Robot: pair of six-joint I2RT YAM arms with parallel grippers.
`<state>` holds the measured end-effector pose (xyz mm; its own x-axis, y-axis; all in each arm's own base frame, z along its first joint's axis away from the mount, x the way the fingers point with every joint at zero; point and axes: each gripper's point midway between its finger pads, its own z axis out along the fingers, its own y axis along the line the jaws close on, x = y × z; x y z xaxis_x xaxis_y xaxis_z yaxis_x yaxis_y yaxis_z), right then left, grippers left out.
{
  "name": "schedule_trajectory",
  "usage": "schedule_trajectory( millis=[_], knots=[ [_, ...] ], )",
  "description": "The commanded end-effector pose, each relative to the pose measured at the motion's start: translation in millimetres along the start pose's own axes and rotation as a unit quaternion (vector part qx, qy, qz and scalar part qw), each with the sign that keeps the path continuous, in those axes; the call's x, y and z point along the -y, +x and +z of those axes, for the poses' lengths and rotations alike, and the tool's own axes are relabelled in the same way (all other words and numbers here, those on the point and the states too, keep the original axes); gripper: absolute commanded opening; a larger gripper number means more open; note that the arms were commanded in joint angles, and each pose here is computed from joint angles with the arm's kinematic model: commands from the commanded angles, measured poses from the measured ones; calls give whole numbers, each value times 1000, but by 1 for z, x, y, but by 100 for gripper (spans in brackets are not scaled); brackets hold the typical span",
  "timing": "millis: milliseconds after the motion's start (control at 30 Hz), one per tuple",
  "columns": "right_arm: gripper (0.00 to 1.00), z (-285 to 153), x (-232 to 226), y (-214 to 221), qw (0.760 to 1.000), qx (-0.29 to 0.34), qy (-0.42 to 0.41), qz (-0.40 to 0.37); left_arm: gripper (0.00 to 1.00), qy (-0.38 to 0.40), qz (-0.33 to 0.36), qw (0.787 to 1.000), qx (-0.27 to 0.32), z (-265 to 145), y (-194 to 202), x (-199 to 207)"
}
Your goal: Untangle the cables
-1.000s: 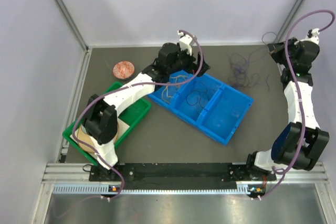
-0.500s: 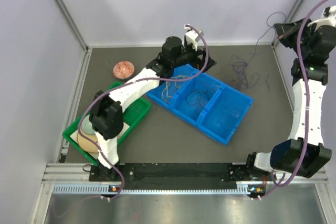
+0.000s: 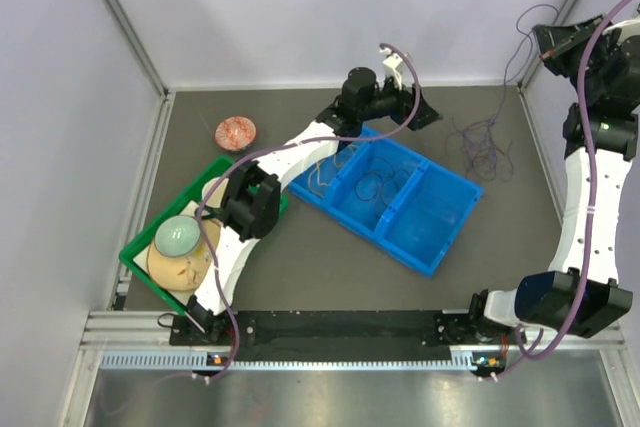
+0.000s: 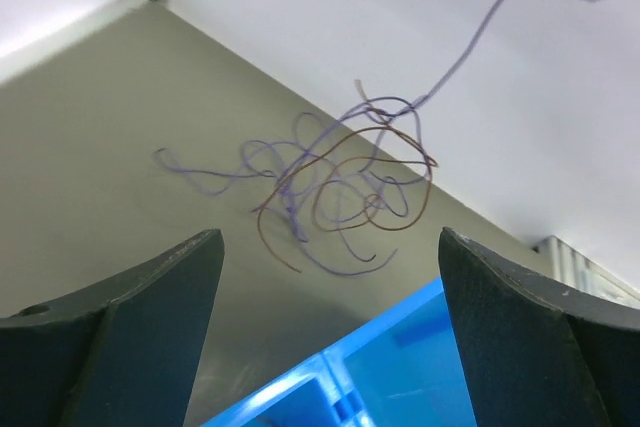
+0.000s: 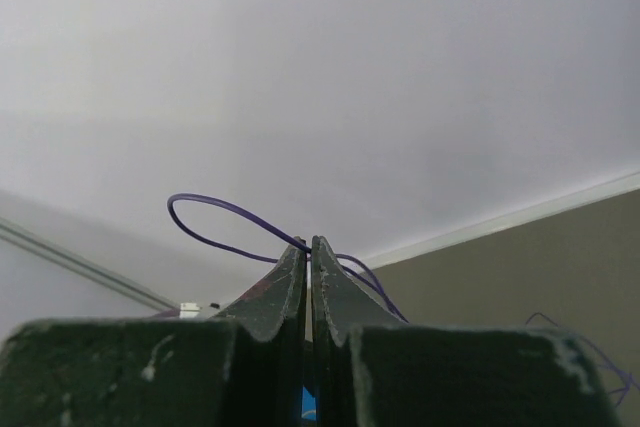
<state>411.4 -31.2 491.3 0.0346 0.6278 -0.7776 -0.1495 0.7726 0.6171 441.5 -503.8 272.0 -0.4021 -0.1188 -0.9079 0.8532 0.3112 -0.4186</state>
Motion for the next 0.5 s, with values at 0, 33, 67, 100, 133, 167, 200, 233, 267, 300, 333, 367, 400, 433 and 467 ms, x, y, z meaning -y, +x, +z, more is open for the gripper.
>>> schedule_trajectory(
  millis=[0, 33, 67, 100, 133, 167, 200, 233, 267, 300, 333, 367, 400, 433, 467],
  knots=[
    [0, 1, -16, -18, 1000, 25, -15, -4, 91, 74, -19, 997, 32, 18, -18, 50],
    [0, 1, -16, -19, 1000, 25, -15, -2, 90, 72, -22, 997, 30, 21, -12, 50],
    [0, 3, -15, -17, 1000, 23, -14, 0, 90, 69, -26, 997, 30, 24, -9, 53],
    [0, 3, -14, -17, 1000, 22, -13, 0, 90, 61, -30, 997, 33, 26, -7, 49],
    [0, 3, -14, -18, 1000, 24, -14, 1, 89, 60, -34, 997, 35, 29, -3, 46],
    [0, 3, -13, -17, 1000, 22, -12, 2, 89, 59, -37, 997, 35, 30, -2, 44],
    [0, 4, -13, -16, 1000, 21, -13, 3, 89, 53, -33, 997, 38, 30, -2, 42],
    [0, 4, -14, -16, 1000, 20, -16, 4, 88, 46, -28, 998, 38, 32, 1, 37],
    [0, 4, -15, -15, 1000, 19, -17, 5, 88, 39, -8, 999, 34, 33, 6, 32],
    [0, 4, -15, -14, 1000, 18, -20, 6, 88, 19, 3, 999, 36, 34, 7, 24],
    [0, 4, -16, -15, 1000, 18, -20, 7, 88, 5, 15, 999, 34, 34, 8, 17],
    [0, 4, -16, -14, 1000, 18, -22, 6, 88, -9, 39, 999, 25, 34, 13, 10],
    [0, 4, -16, -15, 1000, 18, -21, 6, 89, -23, 51, 998, 24, 34, 14, 4],
    [0, 3, -17, -15, 1000, 18, -22, 5, 89, -43, 59, 997, 21, 34, 18, -6],
    [0, 3, -16, -14, 1000, 18, -22, 5, 90, -53, 86, 995, 22, 35, 15, -10]
  ],
)
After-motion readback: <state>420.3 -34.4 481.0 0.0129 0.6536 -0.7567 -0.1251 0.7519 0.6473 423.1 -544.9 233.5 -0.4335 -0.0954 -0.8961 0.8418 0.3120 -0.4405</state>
